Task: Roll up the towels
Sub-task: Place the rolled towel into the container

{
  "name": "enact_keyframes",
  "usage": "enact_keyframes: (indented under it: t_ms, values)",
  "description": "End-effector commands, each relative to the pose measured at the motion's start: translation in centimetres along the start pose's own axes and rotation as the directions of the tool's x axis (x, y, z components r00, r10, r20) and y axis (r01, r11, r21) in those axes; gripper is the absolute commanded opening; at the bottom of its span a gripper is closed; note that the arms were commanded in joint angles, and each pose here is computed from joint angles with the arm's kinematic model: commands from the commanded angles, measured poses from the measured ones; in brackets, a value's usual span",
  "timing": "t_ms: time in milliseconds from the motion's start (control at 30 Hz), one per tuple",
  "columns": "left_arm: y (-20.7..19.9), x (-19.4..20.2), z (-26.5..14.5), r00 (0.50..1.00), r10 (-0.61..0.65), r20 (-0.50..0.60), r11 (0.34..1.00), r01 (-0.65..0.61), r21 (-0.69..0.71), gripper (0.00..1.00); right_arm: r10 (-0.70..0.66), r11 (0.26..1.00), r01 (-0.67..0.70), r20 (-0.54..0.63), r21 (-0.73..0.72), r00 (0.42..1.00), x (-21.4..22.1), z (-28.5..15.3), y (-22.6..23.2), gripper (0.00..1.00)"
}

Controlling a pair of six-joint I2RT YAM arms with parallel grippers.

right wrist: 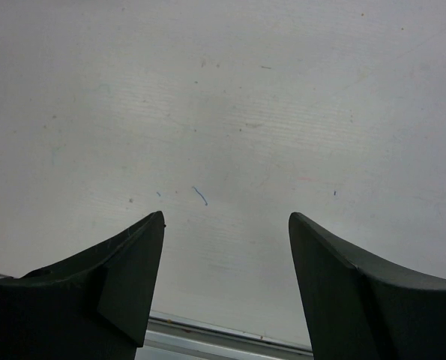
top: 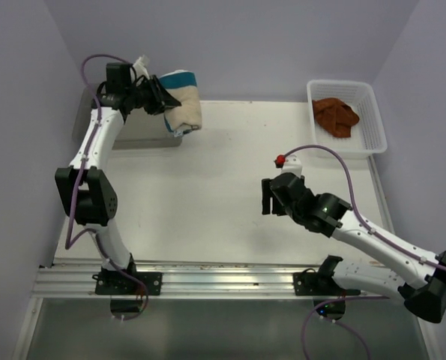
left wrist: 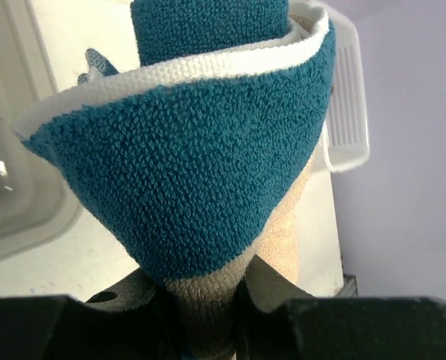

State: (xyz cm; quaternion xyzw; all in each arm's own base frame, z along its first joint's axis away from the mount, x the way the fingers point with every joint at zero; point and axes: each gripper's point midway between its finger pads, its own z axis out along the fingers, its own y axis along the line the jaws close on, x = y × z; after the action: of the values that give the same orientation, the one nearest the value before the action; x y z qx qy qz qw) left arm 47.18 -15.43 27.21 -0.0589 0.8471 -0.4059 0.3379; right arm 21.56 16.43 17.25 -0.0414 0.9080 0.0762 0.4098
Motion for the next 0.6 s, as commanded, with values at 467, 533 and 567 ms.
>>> enact_keyframes:
  t_ms: [467,533,567]
  values:
    - [15.1,-8.6,2.8,0.994,-0.111,0.020,0.994,0.111,0.009,0.00,0.044,0.997,-0.050,-0.103,-0.062,0.994,2.2,2.9,3.1,0.71]
    - [16.7,-8.3,3.7,0.992,-0.123,0.004,0.992,0.123,0.004,0.00,0.046,0.996,-0.054,-0.110,-0.070,0.993,2.4,3.3,3.5,0.71]
    - [17.3,-8.0,4.2,0.992,-0.129,-0.005,0.992,0.129,0.004,0.00,0.042,0.996,-0.052,-0.125,-0.071,0.991,2.7,3.7,3.8,0.71]
